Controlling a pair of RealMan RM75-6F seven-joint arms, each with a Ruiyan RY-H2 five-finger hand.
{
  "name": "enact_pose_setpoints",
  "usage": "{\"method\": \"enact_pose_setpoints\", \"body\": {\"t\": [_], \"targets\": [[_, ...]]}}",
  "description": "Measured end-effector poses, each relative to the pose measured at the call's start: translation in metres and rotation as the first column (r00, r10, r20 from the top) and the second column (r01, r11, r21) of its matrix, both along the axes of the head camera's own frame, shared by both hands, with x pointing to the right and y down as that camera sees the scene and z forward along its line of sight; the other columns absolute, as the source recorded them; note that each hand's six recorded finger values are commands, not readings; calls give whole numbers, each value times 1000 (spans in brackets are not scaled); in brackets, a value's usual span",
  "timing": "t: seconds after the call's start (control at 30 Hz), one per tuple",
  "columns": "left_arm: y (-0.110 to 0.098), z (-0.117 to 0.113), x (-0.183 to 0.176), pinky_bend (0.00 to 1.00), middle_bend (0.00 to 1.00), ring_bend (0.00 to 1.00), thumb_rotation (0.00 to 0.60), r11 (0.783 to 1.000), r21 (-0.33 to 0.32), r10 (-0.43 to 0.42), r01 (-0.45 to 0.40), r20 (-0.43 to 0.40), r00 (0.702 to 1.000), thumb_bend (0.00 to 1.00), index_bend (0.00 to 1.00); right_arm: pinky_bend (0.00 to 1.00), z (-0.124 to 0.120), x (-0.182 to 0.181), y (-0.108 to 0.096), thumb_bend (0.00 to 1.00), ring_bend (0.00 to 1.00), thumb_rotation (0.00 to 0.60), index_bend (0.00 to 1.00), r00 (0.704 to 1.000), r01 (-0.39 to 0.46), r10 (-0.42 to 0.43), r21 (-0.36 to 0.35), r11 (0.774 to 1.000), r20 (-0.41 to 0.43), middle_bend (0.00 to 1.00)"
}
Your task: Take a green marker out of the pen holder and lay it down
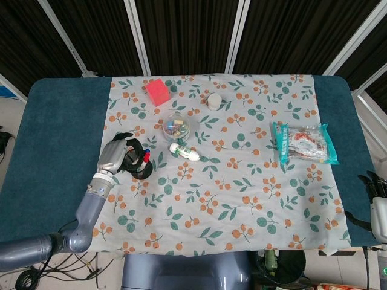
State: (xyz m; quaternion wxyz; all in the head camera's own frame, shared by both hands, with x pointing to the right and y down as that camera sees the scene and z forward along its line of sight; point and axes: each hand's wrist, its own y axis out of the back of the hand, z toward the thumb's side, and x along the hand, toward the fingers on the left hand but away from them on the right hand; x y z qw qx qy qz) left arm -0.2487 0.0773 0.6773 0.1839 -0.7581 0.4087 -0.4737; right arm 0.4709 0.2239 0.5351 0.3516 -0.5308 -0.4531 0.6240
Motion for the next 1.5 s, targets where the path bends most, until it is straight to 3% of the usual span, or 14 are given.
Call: {"method": "enact_pose_setpoints", "body": {"t": [0.23,0.5,0.77,1.17,1.3,1.5], "targets": [[1,2,1,105,552,149,600,1000,1,-2,2,-3,1000,325,526,244,-2,1,0,0,243,600,200,1000,-8,8,5,1000,-2,139],[2,1,4,107,568,162,600,1000,13,7,-7,-12,1000,494,546,244,-1,0,0,0,244,600,200,1000,-8,8,0,1000,2,140],[-3,-10,2,107,568,162,600,1000,24,2,-1,-29,1000,528,548,244,-4,1,0,0,244,600,200,1000,-12,12,6,1000,5,139],[-30,-76,-17,107,569,162,600,991,132,35,-33,-10,999,528,551,244,-7,0,0,0,245,600,200,1000,-13,13,14,1000,5,140],[-40,-103,-28,107,569,162,600,982,181,54,-61,43,998,529,552,244,-7,0,0,0,245,600,200,1000,-14,14,14,1000,4,140],[-50,-137,-51,107,569,162,600,951,280,86,-134,177,980,528,554,244,-6,-1,0,0,245,600,200,1000,-11,11,12,1000,2,140]]}}
